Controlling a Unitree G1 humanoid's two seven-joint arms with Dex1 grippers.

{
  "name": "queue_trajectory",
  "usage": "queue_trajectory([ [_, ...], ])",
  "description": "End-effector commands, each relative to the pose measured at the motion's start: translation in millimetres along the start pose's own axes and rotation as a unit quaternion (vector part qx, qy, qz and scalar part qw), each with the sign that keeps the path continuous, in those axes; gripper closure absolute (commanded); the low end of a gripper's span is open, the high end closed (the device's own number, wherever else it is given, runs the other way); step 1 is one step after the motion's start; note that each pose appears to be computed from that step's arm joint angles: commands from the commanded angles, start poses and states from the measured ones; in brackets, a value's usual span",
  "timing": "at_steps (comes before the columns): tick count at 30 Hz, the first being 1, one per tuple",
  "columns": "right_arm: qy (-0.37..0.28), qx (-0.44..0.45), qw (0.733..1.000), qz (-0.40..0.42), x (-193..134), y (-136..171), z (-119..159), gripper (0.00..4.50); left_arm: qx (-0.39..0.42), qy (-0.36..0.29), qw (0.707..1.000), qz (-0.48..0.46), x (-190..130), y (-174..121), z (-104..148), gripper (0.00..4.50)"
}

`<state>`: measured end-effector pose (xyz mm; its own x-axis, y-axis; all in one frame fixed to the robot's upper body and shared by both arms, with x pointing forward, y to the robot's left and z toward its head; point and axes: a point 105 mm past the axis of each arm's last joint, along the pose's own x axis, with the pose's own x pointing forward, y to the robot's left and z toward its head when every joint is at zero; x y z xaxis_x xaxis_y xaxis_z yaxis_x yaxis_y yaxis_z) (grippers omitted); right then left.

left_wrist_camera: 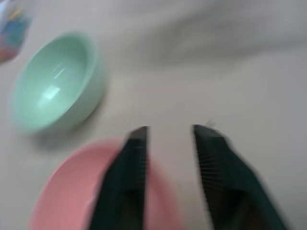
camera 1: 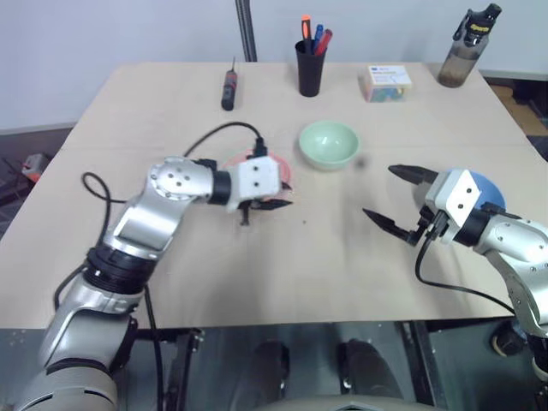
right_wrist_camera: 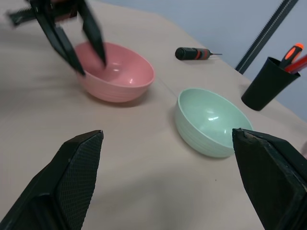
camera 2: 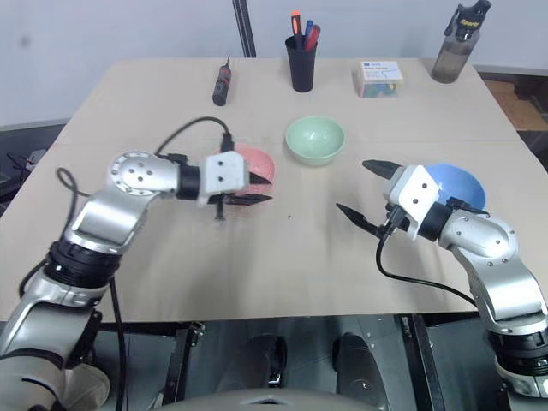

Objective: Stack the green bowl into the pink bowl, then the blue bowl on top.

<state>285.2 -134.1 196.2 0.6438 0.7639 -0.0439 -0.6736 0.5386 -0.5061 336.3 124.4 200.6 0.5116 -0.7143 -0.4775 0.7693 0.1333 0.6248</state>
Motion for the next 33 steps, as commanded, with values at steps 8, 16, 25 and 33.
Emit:
queue_trajectory([
  [8,-0.026,-0.022,0.999,0.005,7,-9,11,0.0,0.048,0.112,0.992,0.017,-28,-9,-27,1.96],
  [16,-0.024,-0.027,0.999,0.005,6,-7,13,0.0,0.084,0.15,0.984,0.037,2,0,-45,1.96],
  [25,-0.014,-0.031,0.999,-0.009,-1,-7,12,0.0,0.096,0.1,0.99,-0.016,17,-4,-33,4.49],
  [33,-0.007,-0.03,0.999,-0.016,-4,-9,10,0.0,0.148,-0.017,0.98,-0.133,7,-37,1,4.49],
])
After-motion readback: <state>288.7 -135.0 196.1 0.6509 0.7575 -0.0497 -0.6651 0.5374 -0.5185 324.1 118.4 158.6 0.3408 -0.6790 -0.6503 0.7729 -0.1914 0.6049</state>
